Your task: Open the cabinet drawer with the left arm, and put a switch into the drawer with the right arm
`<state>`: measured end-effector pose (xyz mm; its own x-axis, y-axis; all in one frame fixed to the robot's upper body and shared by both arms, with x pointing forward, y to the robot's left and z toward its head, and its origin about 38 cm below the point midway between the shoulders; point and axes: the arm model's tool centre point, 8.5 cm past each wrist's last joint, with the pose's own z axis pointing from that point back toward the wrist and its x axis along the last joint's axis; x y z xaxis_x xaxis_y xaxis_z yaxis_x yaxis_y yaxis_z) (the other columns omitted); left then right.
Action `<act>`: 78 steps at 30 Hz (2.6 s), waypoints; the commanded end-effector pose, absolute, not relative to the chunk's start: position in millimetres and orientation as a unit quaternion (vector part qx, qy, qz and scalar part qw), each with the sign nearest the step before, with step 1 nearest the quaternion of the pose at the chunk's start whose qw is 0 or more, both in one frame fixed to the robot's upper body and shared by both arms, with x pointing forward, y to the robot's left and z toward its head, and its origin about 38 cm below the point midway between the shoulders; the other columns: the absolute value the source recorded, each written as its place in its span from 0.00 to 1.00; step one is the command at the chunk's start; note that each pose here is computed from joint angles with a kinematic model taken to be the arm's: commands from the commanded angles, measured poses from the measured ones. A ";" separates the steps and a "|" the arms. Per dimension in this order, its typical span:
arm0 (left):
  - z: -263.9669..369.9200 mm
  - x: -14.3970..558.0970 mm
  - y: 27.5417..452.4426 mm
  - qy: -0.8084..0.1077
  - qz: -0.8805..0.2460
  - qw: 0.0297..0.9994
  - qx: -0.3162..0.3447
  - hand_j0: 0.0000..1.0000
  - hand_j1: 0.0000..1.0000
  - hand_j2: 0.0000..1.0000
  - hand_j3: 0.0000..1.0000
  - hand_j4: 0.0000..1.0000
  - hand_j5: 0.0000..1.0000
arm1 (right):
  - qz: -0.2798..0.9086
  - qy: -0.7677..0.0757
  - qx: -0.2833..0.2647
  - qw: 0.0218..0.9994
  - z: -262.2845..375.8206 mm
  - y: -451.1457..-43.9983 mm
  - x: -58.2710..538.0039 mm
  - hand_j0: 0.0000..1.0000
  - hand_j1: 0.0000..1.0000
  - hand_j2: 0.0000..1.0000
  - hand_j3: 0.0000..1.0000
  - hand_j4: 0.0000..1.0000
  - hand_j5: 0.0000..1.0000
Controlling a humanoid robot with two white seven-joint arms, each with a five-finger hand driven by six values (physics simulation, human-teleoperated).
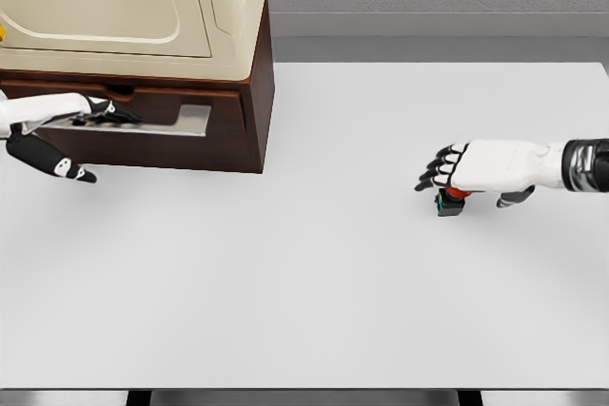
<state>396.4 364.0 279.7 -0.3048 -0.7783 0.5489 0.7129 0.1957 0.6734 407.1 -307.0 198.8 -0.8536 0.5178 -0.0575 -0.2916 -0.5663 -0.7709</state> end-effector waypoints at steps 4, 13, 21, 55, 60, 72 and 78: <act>277.0 387.8 353.4 -0.502 -0.630 0.592 -0.022 0.84 0.84 0.84 0.84 0.84 0.84 | 0.874 -0.404 -0.138 0.233 197.5 -306.8 406.6 1.00 1.00 1.00 1.00 1.00 1.00; 280.8 382.5 341.4 -0.511 -0.628 0.585 -0.048 0.84 0.84 0.84 0.84 0.84 0.84 | 0.874 -0.404 -0.138 0.232 197.7 -306.4 406.4 1.00 1.00 1.00 1.00 1.00 1.00; 282.2 381.8 340.7 -0.517 -0.625 0.583 -0.055 0.84 0.84 0.84 0.84 0.84 0.84 | 0.874 -0.404 -0.137 0.232 197.2 -306.2 406.2 1.00 1.00 1.00 1.00 1.00 1.00; 303.8 370.9 355.1 -0.560 -0.585 0.578 -0.101 0.85 0.85 0.85 0.85 0.85 0.85 | 0.877 -0.409 -0.132 0.215 200.9 -295.6 402.1 1.00 1.00 1.00 1.00 1.00 1.00; 304.1 369.3 357.0 -0.561 -0.585 0.576 -0.101 0.85 0.85 0.85 0.85 0.85 0.85 | 0.878 -0.407 -0.130 0.214 198.9 -295.2 401.4 1.00 1.00 1.00 1.00 1.00 1.00; 305.2 364.8 363.6 -0.564 -0.584 0.575 -0.100 0.85 0.85 0.85 0.85 0.85 0.85 | 0.878 -0.406 -0.131 0.216 198.9 -296.2 401.5 1.00 1.00 1.00 1.00 1.00 1.00; 307.7 363.5 365.7 -0.568 -0.581 0.574 -0.102 0.85 0.85 0.85 0.85 0.85 0.85 | 0.879 -0.406 -0.130 0.216 198.1 -295.9 401.6 1.00 1.00 1.00 1.00 1.00 1.00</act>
<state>363.9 364.8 306.1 -0.3206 -0.5561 0.7668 0.7835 0.2992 0.5446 401.3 -295.5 198.0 -0.8747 0.4813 -0.0561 -0.2704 -0.5809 -0.7678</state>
